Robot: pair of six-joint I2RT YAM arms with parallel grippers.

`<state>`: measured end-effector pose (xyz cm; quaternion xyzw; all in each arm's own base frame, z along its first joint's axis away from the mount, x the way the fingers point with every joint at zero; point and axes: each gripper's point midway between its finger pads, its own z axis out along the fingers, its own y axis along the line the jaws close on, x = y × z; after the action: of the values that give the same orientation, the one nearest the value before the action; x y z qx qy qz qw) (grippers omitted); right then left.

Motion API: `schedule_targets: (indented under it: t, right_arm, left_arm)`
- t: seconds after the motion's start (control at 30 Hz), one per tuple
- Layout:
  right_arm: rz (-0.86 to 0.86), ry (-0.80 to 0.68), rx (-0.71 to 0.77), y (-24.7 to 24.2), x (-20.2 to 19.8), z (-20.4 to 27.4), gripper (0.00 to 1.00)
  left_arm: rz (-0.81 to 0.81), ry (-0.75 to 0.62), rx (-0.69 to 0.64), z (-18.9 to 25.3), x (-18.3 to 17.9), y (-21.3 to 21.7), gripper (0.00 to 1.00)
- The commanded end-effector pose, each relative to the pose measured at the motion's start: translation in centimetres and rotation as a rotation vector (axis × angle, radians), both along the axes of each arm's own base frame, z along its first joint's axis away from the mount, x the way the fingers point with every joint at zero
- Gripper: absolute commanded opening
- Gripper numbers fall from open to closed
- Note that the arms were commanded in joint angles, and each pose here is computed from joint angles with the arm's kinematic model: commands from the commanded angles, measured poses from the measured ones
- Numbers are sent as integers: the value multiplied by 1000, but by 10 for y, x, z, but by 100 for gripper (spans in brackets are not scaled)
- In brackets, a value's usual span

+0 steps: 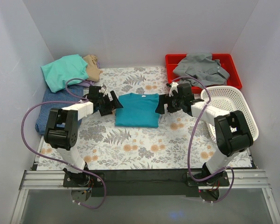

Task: Fold and stack the t-shirts
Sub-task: Neatly place the folded tshirt to the corner

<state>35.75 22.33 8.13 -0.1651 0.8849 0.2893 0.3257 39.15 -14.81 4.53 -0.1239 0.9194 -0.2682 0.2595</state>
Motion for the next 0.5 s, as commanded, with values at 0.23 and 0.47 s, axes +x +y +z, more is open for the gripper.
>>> schedule_targets:
  t: [0.23,0.47]
  right_arm:
    - [-10,-2,14,-2,-3,1,95]
    - [-25,28,-13,-8,-10,-11,95]
  left_arm:
    - [-188,113,-220,-23,-49,-52,86]
    - [-301,142,-376,-31,-68,-88,87]
